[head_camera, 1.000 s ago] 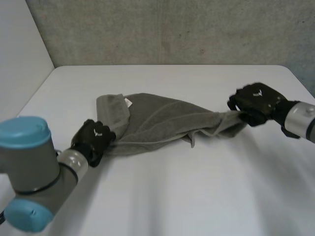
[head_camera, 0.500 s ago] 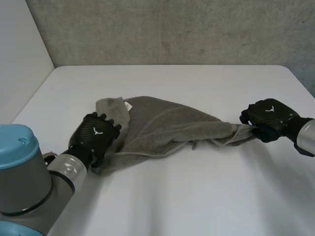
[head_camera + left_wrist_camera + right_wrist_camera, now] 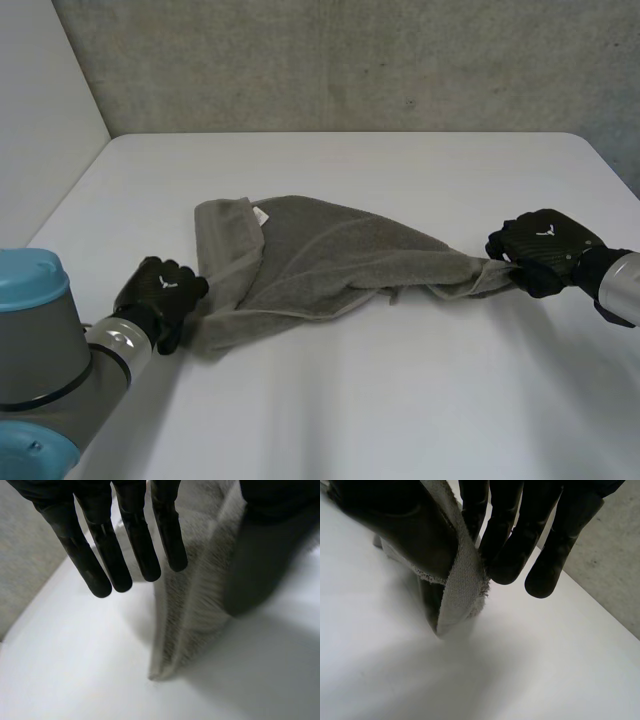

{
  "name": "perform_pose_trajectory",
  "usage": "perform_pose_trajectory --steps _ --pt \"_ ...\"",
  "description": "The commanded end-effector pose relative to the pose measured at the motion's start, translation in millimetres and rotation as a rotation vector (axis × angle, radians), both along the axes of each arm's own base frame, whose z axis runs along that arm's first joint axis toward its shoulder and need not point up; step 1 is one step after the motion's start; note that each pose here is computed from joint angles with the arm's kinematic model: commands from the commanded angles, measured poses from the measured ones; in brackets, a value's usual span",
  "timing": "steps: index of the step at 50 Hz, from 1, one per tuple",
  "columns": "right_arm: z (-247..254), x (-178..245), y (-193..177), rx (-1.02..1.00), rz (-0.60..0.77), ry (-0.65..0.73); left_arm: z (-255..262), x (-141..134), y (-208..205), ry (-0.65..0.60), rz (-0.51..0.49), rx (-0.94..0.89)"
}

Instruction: Fold the towel.

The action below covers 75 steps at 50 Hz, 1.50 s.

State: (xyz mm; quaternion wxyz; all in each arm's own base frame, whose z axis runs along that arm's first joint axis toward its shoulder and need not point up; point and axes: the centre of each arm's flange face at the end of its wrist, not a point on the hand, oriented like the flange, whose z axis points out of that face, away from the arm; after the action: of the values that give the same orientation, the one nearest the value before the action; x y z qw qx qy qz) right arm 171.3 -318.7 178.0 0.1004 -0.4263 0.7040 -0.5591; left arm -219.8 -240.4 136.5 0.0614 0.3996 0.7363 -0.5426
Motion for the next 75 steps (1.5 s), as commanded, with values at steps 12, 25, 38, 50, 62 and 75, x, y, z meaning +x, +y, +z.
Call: perform_pose_trajectory --steps 12,25,38,50,62,75 --pt "11 -6 3 -0.167 -0.105 0.058 0 -2 -3 0.028 -0.035 0.007" --pt "-6 0 30 -0.196 -0.004 0.025 12 -4 -8 0.041 -0.038 -0.034" --pt "-24 3 35 -0.228 0.057 0.025 10 -4 -12 0.041 -0.033 -0.031" --pt "-37 4 35 -0.191 0.062 0.021 7 -5 -15 0.059 -0.025 -0.018" --pt "-11 1 18 -0.228 0.036 0.015 18 -2 -32 0.096 0.011 -0.035" --pt "173 -9 18 -0.400 -0.114 -0.263 162 15 -27 0.333 0.064 -0.395"
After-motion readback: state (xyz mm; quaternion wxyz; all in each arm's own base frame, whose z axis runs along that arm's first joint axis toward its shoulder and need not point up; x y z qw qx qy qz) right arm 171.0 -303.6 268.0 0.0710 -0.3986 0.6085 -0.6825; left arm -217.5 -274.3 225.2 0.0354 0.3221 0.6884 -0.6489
